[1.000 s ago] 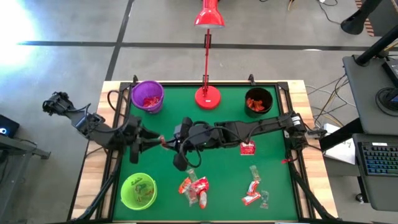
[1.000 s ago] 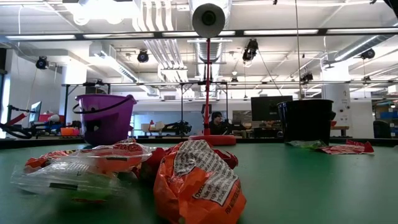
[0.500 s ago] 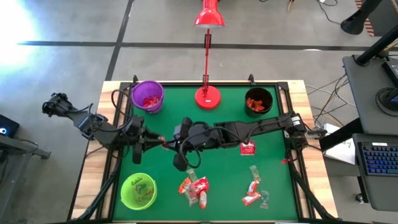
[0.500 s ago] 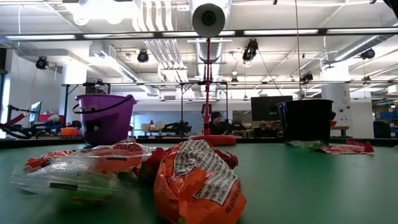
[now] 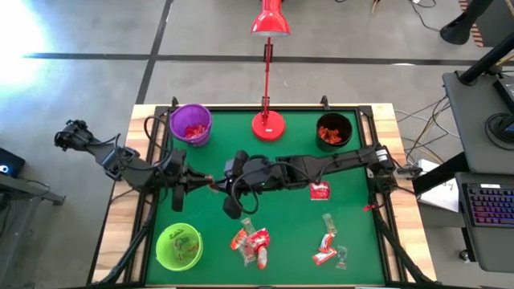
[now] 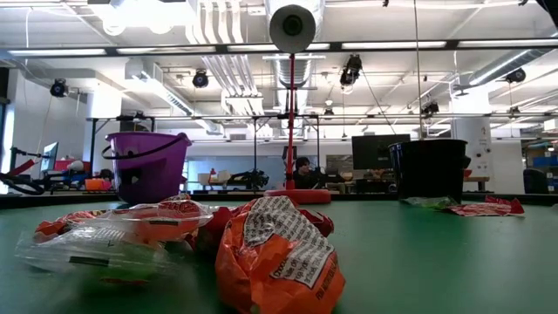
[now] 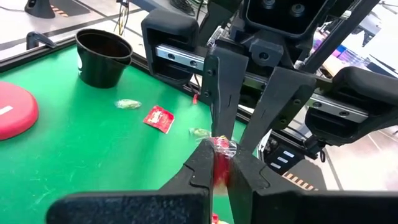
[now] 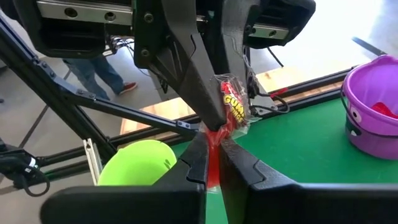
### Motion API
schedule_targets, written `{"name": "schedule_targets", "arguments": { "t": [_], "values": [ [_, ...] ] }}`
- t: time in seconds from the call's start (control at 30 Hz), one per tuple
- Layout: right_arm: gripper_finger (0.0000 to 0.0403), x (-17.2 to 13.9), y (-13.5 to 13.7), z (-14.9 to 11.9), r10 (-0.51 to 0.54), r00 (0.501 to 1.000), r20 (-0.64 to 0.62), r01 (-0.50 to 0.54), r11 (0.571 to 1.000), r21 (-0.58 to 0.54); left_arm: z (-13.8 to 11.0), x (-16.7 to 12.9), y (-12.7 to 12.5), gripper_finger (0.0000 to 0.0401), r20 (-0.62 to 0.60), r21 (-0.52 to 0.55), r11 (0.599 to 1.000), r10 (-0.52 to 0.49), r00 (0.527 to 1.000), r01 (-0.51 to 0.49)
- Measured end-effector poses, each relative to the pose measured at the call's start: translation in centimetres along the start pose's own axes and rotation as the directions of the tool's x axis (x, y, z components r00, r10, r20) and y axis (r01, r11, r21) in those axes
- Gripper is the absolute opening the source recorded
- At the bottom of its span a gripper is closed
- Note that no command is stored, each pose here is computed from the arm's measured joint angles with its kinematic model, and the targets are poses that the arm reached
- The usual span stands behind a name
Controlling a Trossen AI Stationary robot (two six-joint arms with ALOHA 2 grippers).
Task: Sort candy
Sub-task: Put the red gummy into the light green bucket
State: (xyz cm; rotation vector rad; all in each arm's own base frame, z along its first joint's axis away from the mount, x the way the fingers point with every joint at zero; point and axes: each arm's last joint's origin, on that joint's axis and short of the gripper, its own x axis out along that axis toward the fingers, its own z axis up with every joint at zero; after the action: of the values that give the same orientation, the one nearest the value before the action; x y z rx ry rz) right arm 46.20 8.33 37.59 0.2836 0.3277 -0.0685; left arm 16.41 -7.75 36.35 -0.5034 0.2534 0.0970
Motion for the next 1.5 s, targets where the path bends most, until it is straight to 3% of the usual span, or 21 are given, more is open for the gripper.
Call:
{"name": "schedule_targets", "arguments": {
  "t": [0.53, 0.77, 1.0, 1.1, 1.27, 1.4, 1.5],
  "values": [
    [0.0078, 0.3, -0.8, 0.3, -0.034, 0.999, 0.024, 0.035, 0.999, -0.023, 0.0, 0.0, 0.0, 0.0002, -0.010, 0.049, 0.999, -0.012, 1.000, 0.012],
    [0.0137, 0.4, -1.0, 0.3, -0.007, 1.000, 0.008, 0.007, 1.000, -0.004, 0.0, -0.1, 0.0, 0.0002, -0.019, 0.045, 0.999, -0.024, 1.000, 0.025],
    [0.0174, -0.3, -1.0, 0.1, 0.050, 0.996, -0.072, -0.050, 0.999, 0.000, -0.7, -1.1, 0.5, 0.0002, -0.192, -0.008, 0.992, -0.126, 0.973, 0.127],
    [0.0177, -0.9, -0.8, 0.6, 0.119, 0.989, -0.083, -0.114, 0.992, 0.063, -1.2, -1.7, 1.1, 0.0002, -0.283, -0.036, 0.993, -0.118, 0.952, 0.112],
    [0.0178, -1.5, -0.5, -0.3, 0.194, 0.956, -0.219, -0.164, 0.975, 0.148, -2.2, -2.0, 1.2, 0.0002, -0.464, -0.147, 0.977, -0.207, 0.861, 0.156],
    [0.0178, -2.0, -0.6, -1.2, 0.166, 0.934, -0.316, -0.111, 0.977, 0.184, -3.3, -1.6, 0.3, 0.0002, -0.597, -0.233, 0.952, -0.303, 0.743, 0.200],
    [0.0178, -2.2, -0.8, -1.9, 0.139, 0.913, -0.384, -0.072, 0.980, 0.183, -4.6, -1.4, -0.4, 0.0002, -0.697, -0.252, 0.948, -0.318, 0.643, 0.196]
  ]
}}
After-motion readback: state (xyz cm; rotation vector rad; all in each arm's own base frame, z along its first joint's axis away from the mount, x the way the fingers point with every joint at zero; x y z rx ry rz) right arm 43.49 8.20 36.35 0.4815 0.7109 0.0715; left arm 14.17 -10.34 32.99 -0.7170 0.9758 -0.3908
